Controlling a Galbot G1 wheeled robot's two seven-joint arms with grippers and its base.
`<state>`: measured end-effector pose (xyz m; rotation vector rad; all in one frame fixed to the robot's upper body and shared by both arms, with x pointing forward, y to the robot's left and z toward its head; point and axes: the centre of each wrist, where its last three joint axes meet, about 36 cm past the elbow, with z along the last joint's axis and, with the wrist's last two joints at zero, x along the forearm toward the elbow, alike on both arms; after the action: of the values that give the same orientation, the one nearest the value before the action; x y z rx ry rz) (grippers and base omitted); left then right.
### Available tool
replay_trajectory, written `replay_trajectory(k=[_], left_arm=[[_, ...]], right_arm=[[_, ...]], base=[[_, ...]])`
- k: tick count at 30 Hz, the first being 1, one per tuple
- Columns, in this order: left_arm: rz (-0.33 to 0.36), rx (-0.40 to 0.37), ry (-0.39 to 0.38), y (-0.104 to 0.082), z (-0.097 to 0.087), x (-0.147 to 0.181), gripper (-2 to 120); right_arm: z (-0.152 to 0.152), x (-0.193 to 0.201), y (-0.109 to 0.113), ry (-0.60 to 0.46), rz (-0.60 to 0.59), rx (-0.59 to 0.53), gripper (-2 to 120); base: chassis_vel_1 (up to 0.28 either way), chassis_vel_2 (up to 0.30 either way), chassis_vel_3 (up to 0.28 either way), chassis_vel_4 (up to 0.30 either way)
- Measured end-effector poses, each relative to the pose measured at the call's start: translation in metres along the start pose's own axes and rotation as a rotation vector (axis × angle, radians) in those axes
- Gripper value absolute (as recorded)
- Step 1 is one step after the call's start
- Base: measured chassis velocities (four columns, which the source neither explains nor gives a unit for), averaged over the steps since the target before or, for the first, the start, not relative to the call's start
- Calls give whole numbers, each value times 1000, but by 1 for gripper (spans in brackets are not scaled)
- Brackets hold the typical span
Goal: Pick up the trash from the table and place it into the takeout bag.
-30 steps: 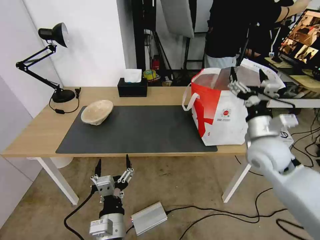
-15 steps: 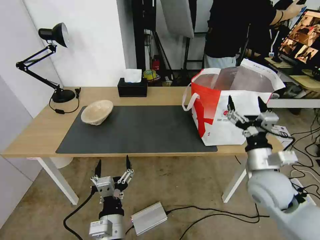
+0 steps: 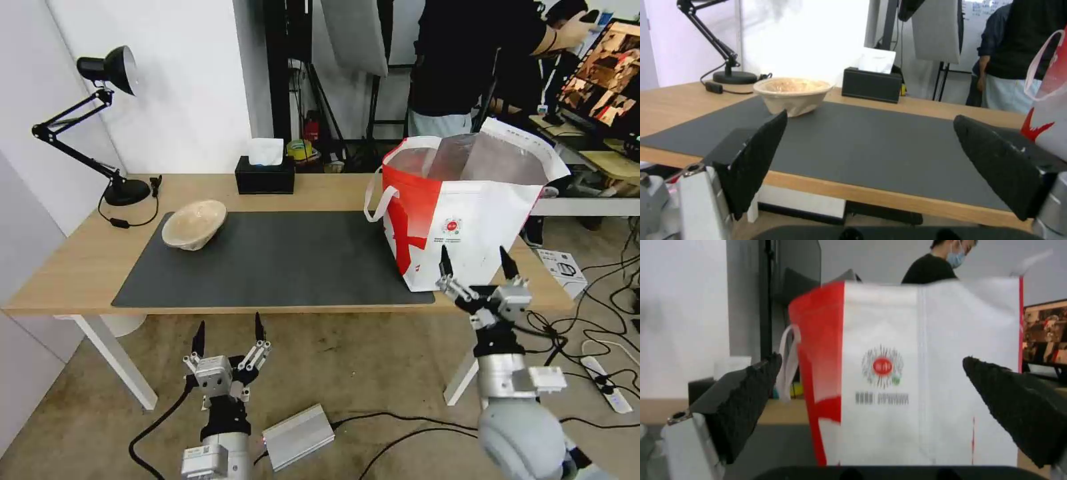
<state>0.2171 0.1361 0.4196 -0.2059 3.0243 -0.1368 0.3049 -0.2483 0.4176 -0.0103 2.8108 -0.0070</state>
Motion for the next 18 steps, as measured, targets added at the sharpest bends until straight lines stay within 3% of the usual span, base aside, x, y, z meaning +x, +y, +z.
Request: replay_trajectory(k=[18], left_arm=[[-2,5,2,-3,4,-2,100]], right_arm=[[32,42,16,61,7,1,100]], base=[[0,0,0,0]])
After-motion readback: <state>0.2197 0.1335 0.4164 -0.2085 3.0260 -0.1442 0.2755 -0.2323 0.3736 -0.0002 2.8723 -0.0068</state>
